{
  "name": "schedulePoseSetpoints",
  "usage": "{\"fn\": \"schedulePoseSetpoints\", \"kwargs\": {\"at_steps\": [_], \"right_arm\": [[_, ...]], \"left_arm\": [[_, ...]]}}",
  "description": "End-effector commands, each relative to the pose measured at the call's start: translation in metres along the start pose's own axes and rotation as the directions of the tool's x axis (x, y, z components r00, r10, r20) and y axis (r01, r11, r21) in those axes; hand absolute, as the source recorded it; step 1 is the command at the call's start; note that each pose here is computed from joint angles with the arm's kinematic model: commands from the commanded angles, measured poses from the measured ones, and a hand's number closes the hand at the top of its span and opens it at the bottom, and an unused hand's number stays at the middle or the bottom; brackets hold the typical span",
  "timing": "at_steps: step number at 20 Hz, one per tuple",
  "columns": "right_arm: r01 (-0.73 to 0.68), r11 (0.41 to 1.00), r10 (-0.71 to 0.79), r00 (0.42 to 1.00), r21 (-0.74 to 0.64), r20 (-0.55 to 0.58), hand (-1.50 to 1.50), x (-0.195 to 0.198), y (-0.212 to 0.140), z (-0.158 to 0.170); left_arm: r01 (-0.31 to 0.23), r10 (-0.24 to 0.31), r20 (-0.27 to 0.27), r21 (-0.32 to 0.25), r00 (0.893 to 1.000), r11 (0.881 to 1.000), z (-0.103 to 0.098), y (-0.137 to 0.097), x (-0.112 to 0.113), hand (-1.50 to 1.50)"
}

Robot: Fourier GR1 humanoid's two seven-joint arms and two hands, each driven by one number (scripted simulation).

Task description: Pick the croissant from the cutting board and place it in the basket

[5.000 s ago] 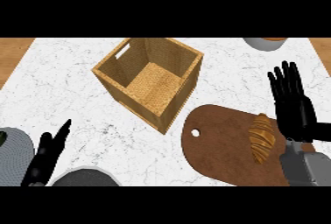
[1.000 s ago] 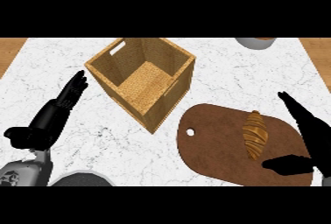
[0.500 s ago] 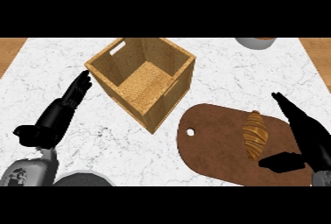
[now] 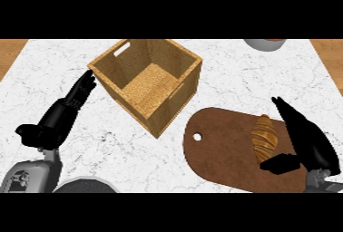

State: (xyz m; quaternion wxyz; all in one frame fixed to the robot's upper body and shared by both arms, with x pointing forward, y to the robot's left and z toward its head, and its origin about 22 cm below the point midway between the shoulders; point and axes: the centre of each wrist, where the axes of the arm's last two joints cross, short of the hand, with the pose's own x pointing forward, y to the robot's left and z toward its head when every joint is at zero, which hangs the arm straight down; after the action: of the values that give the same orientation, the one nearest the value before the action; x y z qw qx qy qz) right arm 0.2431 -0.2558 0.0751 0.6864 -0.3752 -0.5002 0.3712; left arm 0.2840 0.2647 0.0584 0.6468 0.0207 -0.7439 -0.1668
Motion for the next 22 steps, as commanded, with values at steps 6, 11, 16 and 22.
{"fn": "schedulePoseSetpoints", "kwargs": {"at_steps": [6, 11, 16, 22], "right_arm": [[-0.013, 0.999, 0.014, 0.998, 0.032, -0.057, -1.50, -0.003, 0.029, -0.017], [-0.028, 0.998, 0.033, 0.996, 0.063, -0.080, -1.50, -0.020, 0.035, -0.028], [-0.023, 0.992, 0.031, 0.997, 0.128, -0.063, -1.50, 0.006, 0.049, -0.041], [-0.096, 0.971, 0.106, 0.994, 0.217, -0.036, 1.50, -0.021, 0.055, -0.027]], "left_arm": [[-0.019, 0.019, -0.006, -0.007, 1.000, 1.000, 0.025, 0.002, -0.009, 0.00], [-0.008, 0.008, -0.009, 0.002, 1.000, 1.000, 0.010, 0.002, -0.011, 0.00], [0.009, -0.009, 0.013, -0.010, 1.000, 1.000, 0.016, 0.019, 0.003, 0.00], [0.002, -0.002, -0.013, 0.009, 1.000, 1.000, 0.009, 0.006, 0.006, 0.00]]}}
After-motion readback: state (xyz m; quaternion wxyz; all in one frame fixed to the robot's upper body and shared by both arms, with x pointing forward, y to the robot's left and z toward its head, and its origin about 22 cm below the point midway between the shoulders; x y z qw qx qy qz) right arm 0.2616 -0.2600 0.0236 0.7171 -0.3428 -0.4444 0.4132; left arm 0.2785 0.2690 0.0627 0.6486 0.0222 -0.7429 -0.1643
